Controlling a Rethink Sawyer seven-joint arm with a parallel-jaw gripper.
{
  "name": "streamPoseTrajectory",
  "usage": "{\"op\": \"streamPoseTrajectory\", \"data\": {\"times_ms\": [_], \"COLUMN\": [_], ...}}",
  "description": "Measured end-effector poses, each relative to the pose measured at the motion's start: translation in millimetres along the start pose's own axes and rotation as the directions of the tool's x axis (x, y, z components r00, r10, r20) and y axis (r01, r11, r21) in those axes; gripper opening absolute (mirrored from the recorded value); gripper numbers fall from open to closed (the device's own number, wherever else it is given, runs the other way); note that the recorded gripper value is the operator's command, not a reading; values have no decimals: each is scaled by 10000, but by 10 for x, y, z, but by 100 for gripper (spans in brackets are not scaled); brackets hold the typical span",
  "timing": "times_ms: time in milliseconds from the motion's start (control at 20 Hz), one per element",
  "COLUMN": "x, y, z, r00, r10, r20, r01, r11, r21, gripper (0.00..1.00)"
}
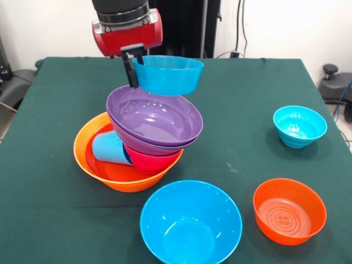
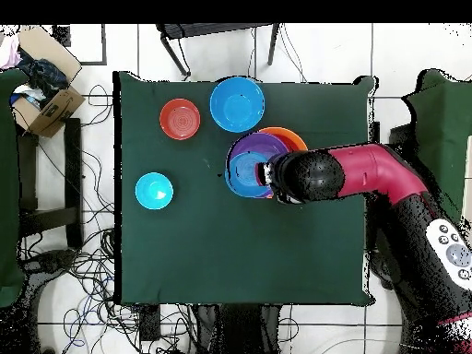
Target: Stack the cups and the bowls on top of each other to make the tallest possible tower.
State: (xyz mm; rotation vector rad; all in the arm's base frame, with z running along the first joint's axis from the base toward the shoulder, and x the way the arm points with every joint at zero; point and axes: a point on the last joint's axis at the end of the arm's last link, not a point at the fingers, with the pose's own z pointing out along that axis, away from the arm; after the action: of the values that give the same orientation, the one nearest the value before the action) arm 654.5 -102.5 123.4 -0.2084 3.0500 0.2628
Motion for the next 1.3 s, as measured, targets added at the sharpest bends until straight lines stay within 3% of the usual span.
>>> {"op": "streamPoseTrajectory", "data": {"times_ms": [450,900,950,1300], "x": [28,52,60,31], "y": [8,-26,-38,-63], "z": [86,117,127,138], "r00": [10000,9998,9996,9998], "r10": [6,-188,-255,-201], "r20": [-83,-77,-75,-17], "r01": [-7,189,256,201], "r11": [9999,9998,9995,9997], "r21": [-131,106,189,162], "gripper": [0,0,100,100]}}
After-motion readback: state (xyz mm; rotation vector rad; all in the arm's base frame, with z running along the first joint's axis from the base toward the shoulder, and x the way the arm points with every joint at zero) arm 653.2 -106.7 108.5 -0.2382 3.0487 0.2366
